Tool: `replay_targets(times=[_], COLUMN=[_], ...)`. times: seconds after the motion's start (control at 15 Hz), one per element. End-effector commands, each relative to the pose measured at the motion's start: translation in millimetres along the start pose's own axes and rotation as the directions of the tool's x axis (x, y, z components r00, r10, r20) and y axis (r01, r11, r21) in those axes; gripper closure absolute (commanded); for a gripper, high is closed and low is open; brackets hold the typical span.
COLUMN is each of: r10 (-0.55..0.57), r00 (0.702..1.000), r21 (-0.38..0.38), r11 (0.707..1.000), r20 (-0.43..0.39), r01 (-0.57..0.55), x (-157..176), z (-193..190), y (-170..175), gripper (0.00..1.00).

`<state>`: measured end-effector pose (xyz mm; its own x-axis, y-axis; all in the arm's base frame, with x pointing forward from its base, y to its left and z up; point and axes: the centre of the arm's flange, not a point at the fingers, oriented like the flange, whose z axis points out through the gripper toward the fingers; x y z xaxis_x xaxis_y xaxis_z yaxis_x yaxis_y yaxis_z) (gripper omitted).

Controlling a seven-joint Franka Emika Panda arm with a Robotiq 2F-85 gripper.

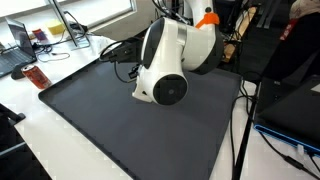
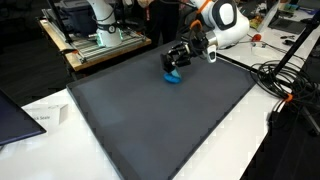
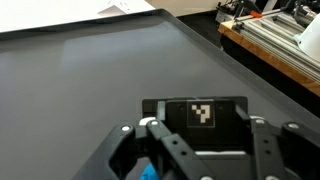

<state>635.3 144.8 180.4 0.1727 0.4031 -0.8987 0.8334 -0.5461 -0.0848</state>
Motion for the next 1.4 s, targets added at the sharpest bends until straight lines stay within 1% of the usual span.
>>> replay_targets(times=[0.0,0.47,1.33], r10=[0.008,0.061,0.119], r00=[0.999,0.995,0.984], r21=[-0.026,-0.063,-0.071], r11=[1.0,0.996,0.989], r20=[-0.047,-0.075,-0.135], r01=[-0.009,-0.066,-0.13], x=[-24.9,-55.2,-102.6], z=[-6.6,-21.5,-38.5], y=[-1.0,5.1,10.9], gripper=[0.65,0.65,0.65])
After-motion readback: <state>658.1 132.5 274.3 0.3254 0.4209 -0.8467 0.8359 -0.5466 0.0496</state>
